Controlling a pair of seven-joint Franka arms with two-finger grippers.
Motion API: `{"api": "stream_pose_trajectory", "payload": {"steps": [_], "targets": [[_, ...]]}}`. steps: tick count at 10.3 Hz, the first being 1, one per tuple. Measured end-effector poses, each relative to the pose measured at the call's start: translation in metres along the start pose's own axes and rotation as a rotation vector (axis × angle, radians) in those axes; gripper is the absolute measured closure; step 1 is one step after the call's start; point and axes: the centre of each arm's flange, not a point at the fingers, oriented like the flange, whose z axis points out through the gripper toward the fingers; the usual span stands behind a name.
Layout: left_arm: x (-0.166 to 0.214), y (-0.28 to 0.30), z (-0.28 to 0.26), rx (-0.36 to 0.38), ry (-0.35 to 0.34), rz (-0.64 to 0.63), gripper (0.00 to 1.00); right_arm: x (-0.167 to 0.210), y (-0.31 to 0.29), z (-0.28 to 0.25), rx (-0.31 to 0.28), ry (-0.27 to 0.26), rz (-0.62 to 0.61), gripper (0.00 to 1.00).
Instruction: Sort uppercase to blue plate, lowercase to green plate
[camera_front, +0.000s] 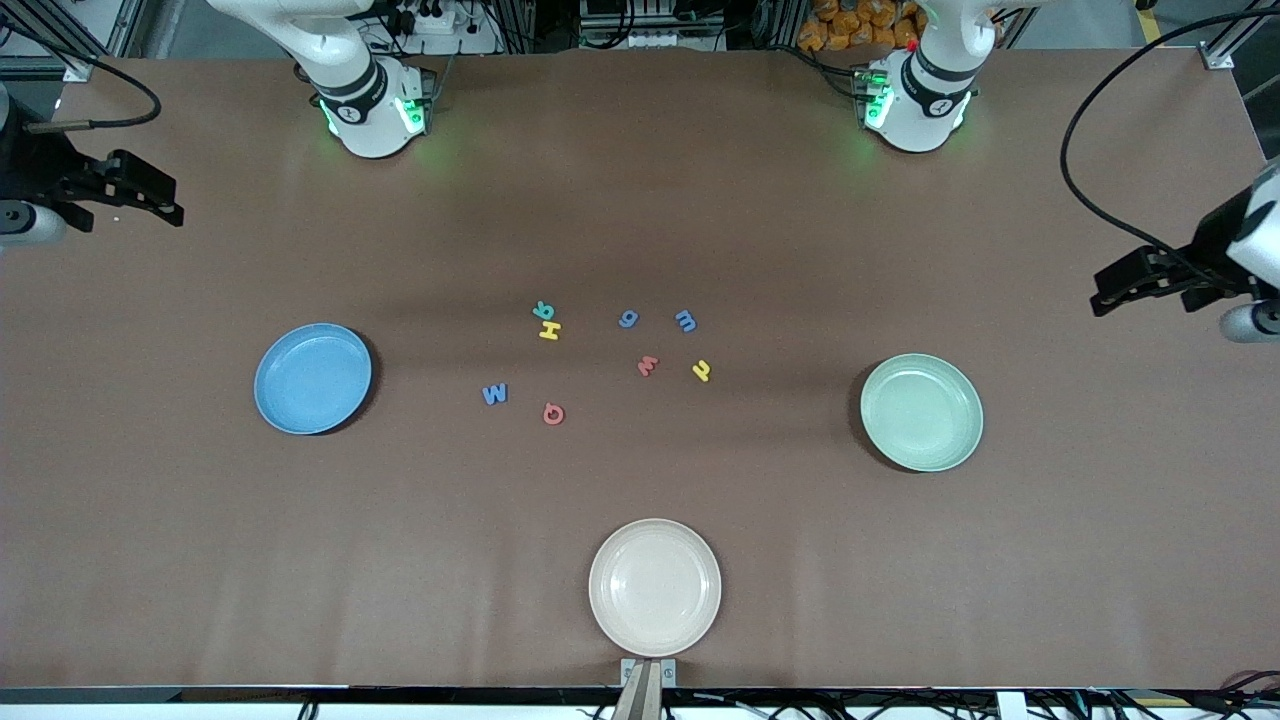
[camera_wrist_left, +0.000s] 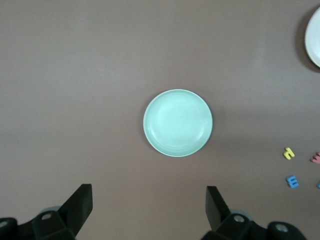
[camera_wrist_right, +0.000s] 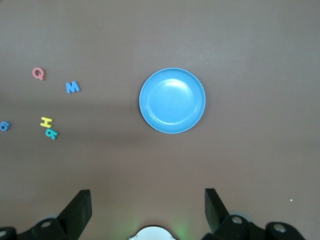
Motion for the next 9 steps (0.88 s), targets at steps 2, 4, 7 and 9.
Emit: {"api": "stream_pose_trajectory", "payload": {"steps": [2,4,7,9], "targets": [[0.003,0.039,0.018,-0.001,-0.016,0.006,0.0,0.011,-0.003,0.013,0.0,-0.02,-0.006,0.0],[0.005,0.086,0.039,-0.001,-0.032,-0.007,0.0,0.03,-0.003,0.035,0.001,-0.034,-0.008,0.0],[0.002,0.158,0.077,0.004,-0.053,-0.099,0.0,0.075,-0.018,0.085,-0.002,-0.037,-0.021,0.0],[0.006,0.206,0.115,-0.007,-0.037,-0.253,0.0,0.104,-0.044,0.126,-0.008,-0.038,0.024,0.0]]}}
